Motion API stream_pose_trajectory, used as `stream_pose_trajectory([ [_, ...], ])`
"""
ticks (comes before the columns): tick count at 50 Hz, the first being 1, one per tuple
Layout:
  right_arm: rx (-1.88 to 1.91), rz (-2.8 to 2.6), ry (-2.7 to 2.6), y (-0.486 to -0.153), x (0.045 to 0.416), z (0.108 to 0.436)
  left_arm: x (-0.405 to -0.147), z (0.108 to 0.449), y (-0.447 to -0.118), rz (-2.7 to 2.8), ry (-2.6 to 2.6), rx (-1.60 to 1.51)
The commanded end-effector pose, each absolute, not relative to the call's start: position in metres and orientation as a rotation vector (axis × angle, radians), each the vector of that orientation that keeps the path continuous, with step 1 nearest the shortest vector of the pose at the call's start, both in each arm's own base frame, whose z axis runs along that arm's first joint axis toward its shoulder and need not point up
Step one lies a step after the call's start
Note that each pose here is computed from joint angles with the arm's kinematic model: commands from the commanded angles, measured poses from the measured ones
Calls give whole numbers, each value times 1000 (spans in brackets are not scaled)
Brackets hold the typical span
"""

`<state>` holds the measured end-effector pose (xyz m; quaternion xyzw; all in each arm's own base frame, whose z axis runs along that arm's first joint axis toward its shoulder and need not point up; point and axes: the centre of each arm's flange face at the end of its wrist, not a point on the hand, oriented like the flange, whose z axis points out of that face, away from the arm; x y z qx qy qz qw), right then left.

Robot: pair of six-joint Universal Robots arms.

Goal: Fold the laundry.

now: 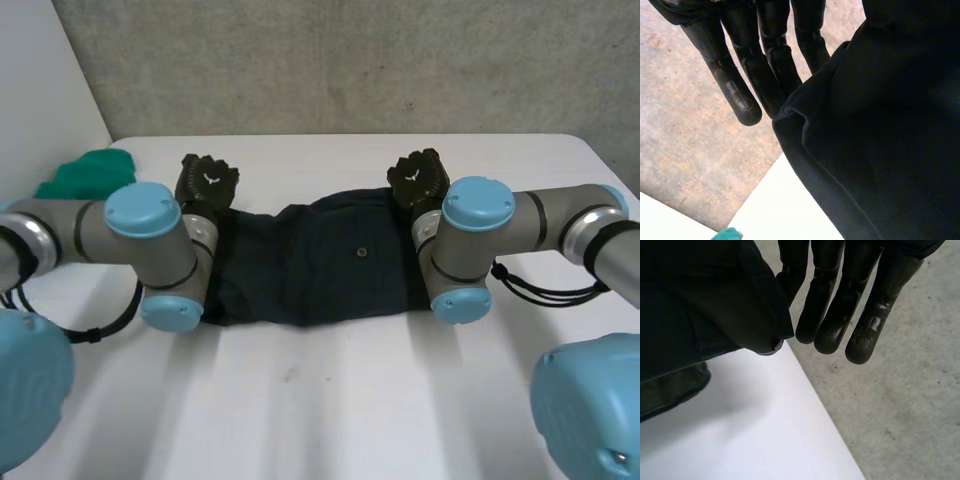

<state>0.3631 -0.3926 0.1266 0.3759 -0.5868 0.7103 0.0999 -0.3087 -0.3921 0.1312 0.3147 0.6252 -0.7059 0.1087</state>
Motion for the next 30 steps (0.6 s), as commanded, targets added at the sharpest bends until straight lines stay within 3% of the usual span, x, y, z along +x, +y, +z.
stream_pose_trajectory([
  [1, 1087, 2115, -1701, -406, 368, 115, -311, 113, -405, -2063, 1742, 928],
  [6, 1083, 2074, -1753, -404, 366, 121, -308, 135, -407, -2137, 1650, 811],
  [11, 1011, 2132, -1886, -390, 353, 186, -301, 192, -393, -2264, 1536, 697],
  [18, 1086, 2152, -2135, -347, 328, 241, -282, 230, -350, -2311, 1584, 659],
  [25, 1206, 1932, -2372, -319, 296, 222, -267, 214, -305, -2264, 1856, 679],
  [30, 1225, 1823, -2475, -308, 290, 182, -259, 190, -278, -2190, 2126, 693],
])
